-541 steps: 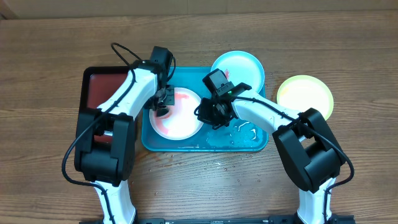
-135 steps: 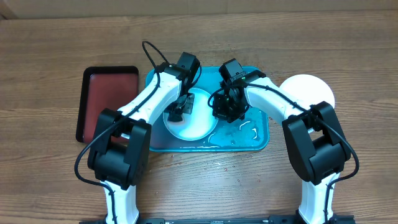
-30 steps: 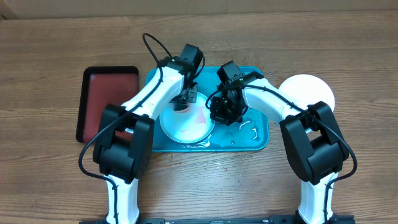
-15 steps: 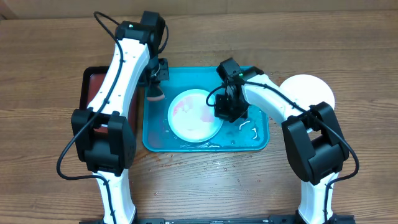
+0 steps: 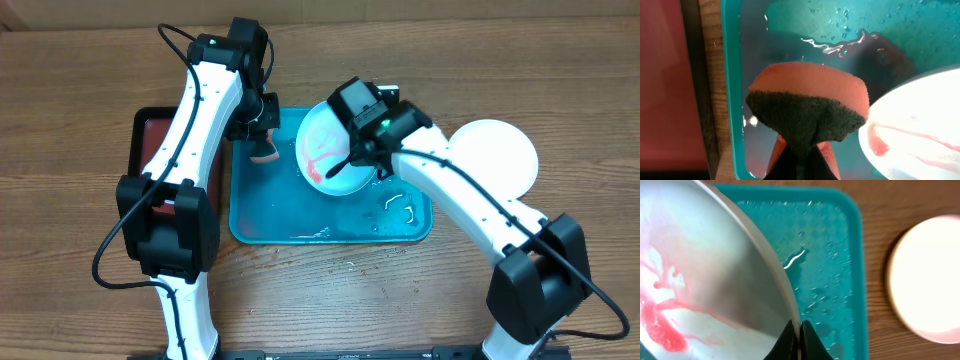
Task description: Clean dirty plates on tray and stack at the side
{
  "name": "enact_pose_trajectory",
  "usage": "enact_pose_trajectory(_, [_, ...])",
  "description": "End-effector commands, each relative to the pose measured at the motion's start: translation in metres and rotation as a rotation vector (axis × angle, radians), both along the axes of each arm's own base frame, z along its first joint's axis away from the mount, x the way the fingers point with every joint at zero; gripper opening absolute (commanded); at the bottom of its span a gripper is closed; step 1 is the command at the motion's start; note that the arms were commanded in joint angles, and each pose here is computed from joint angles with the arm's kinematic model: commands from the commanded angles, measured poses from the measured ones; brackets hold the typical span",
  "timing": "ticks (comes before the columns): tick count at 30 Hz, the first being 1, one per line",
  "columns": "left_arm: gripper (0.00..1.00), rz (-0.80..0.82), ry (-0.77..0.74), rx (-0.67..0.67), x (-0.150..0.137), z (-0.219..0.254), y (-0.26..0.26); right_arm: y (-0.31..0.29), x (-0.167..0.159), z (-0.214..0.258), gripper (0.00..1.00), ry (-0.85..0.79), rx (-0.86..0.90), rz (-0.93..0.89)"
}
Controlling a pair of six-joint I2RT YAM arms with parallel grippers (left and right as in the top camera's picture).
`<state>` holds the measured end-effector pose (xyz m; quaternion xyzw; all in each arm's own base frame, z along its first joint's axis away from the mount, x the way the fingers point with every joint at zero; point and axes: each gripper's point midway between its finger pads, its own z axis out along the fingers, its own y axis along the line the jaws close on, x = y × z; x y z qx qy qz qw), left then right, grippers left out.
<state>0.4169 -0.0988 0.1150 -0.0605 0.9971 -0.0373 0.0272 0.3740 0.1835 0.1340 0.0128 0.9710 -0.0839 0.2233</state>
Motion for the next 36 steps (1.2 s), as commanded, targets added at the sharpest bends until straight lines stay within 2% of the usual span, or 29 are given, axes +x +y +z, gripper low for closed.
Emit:
enact_pose_trajectory(1, [0.04,-0.031,-0.012,-0.014,0.0,0.003,-0.006,-0.008,0.007,0.038,0.04,-0.17,-0.143,-0.013])
enact_pose_trajectory(13, [0.04,-0.031,-0.016,-0.012,0.002,0.002,-0.005,0.012,-0.012,0.104,0.04,-0.516,-0.511,0.033])
enact_pose_trajectory(19, [0.04,-0.031,-0.016,-0.012,0.001,0.003,-0.005,0.024,-0.024,0.139,0.04,-0.689,-0.641,0.031])
enact_pose_trajectory(36, [0.04,-0.031,-0.015,-0.012,0.001,0.002,-0.005,0.024,-0.027,0.149,0.04,-0.731,-0.675,0.02])
